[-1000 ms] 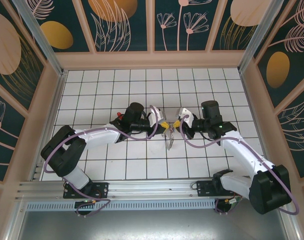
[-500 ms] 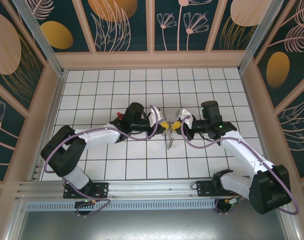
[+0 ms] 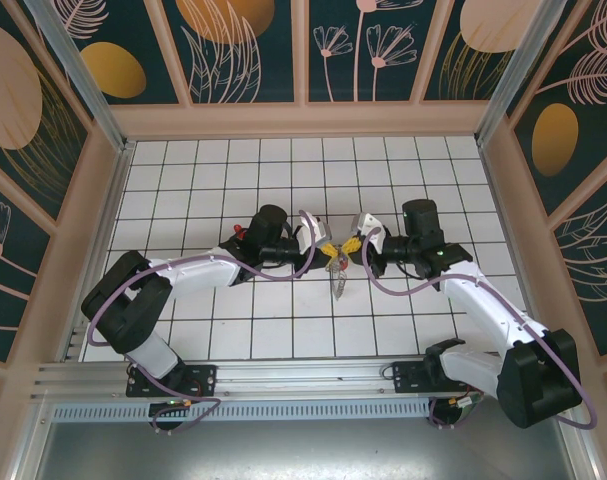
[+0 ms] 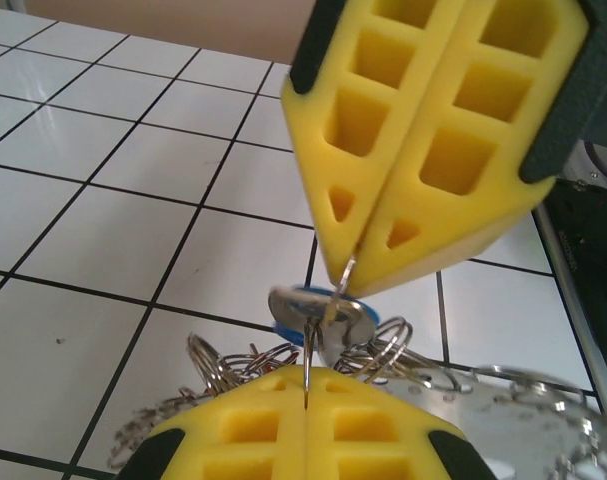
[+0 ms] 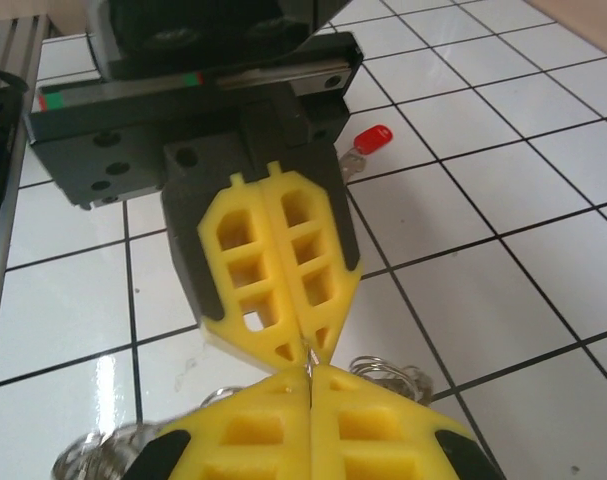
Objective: Put the keys on the keyring
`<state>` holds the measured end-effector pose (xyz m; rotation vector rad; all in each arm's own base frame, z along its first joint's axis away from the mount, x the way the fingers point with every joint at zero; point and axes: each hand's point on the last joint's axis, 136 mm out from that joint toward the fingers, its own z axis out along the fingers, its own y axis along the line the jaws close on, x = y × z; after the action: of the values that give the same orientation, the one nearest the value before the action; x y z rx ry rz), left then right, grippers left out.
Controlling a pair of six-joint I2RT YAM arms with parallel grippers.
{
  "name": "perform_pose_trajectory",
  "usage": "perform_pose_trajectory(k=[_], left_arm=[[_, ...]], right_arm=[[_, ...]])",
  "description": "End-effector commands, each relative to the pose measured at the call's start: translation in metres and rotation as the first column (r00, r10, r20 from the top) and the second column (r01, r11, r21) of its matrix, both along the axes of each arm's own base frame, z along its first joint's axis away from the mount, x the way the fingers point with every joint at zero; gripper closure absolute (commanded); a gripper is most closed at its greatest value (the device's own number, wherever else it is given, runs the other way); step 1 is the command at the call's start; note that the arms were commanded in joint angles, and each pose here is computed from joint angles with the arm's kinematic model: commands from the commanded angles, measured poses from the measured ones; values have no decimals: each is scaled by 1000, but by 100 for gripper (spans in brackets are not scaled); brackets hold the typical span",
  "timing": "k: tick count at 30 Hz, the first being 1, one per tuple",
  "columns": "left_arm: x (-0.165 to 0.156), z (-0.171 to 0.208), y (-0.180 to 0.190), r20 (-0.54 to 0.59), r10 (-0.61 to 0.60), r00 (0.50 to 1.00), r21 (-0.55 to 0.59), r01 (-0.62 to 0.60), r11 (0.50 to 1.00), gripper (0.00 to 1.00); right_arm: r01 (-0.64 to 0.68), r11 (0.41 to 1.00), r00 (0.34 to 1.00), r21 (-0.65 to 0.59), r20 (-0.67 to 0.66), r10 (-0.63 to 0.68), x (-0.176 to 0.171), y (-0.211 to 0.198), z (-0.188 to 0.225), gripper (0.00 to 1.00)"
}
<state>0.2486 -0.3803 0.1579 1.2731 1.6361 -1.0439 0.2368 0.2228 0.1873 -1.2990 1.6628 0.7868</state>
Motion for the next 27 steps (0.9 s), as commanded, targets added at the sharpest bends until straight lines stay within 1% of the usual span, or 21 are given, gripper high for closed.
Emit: perform_pose_trajectory(k=[1, 3, 7, 11, 15, 27], left_arm=[[2, 24, -11, 67, -40, 997, -61, 44, 997, 100], [3, 25, -11, 68, -31, 997, -64, 35, 997, 100], [8, 25, -10, 68, 1, 998, -63, 3, 998, 100], [10, 22, -9, 58, 20, 998, -55, -17, 998, 100], [12, 22, -6, 65, 36, 997, -52, -33, 998, 100], [17, 23, -7, 56, 66, 996, -64, -63, 996, 100]], right_arm=[[-6, 1000, 1000, 6, -6, 6, 2, 4, -1, 100], [-21, 1000, 999, -4, -25, 21, -2, 4, -5, 100], [-35, 999, 999, -15, -23, 35, -7, 2, -7, 100], [-3, 1000, 1000, -19, -2, 3, -2, 0, -5, 100], [69, 997, 998, -39, 9, -68, 8, -6, -6, 100], [-13, 1000, 999, -26, -45, 12, -9, -2, -11, 100]])
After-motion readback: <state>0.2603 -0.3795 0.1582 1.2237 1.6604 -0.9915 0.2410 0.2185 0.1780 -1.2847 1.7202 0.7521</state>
